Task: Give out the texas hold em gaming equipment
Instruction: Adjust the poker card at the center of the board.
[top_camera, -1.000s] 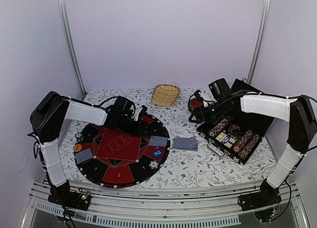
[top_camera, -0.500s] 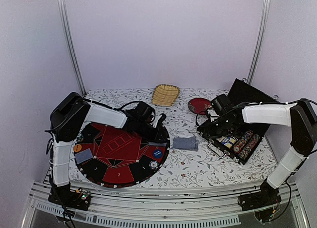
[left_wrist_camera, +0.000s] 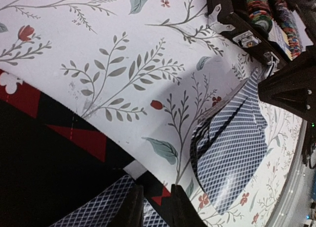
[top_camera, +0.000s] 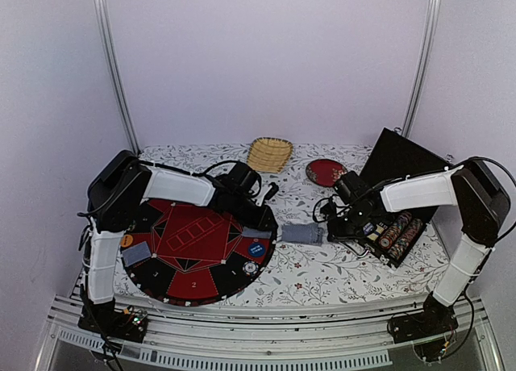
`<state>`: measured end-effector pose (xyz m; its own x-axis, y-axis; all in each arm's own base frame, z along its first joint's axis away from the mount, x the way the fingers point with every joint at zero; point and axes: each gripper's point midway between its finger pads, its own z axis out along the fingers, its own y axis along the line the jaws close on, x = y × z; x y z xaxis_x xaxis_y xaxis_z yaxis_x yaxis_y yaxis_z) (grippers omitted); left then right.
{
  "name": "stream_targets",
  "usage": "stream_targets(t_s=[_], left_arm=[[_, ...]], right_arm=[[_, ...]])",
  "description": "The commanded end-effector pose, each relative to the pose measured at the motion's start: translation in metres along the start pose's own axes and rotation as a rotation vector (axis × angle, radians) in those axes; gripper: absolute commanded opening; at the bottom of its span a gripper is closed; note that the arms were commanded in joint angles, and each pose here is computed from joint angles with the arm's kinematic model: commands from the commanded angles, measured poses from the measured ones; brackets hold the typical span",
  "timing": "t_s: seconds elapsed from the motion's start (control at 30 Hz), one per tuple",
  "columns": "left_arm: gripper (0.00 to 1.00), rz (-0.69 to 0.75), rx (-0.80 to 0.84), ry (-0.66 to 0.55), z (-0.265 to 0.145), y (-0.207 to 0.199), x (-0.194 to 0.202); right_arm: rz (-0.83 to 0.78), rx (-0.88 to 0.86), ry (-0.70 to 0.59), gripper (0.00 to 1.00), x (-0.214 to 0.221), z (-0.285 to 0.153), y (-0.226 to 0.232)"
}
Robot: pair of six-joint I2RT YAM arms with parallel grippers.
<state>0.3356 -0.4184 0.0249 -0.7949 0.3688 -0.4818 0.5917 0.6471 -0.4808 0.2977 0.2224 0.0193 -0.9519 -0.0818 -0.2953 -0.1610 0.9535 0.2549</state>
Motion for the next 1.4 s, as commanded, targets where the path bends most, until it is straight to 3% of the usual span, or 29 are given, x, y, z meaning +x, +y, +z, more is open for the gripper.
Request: stream_targets(t_s=[0.0,0.43,0.67,0.87,1.03,1.1,1.2,1.23,1.37], left_arm=[[0.22,0.042,-0.019,0.037,0.009,-0.004,0.005],[0.21,0.090,0.039,0.064,0.034,-0.038,0.004],[0.20,0.087,0.032,0.073,0.031,-0.037,0.010],[0.22,0.114,0.004,0.022,0.015,-0.035,-0.008],[0.23,0.100,-0.005,-0.021,-0.003,-0.028,-0.024],[0.25,0.110,0.004,-0.045,-0.015,-0.033,-0.032],[0.28,0.116,0.028,-0.082,-0.032,-0.037,-0.040],[0.29,0.111,0.031,-0.097,-0.039,-0.037,-0.042],[0.34,0.085,0.029,-0.139,-0.061,-0.029,-0.048]], right_arm=[[0.000,-0.025,-0.007,0.11,-0.004,0.011,0.008],[-0.025,-0.074,-0.024,0.08,-0.006,0.023,0.041],[-0.004,-0.044,-0.068,0.11,-0.008,0.009,0.032],[0.000,-0.007,-0.068,0.31,-0.002,-0.010,0.011],[-0.071,-0.029,-0.146,0.45,-0.026,-0.048,0.010],[-0.162,-0.080,-0.203,0.59,-0.042,-0.069,0.027],[-0.367,-0.195,-0.272,0.92,-0.057,-0.093,0.058],[-0.443,-0.208,-0.286,0.99,-0.060,-0.097,0.064],[-0.677,-0.235,-0.306,0.99,-0.059,-0.096,0.079]])
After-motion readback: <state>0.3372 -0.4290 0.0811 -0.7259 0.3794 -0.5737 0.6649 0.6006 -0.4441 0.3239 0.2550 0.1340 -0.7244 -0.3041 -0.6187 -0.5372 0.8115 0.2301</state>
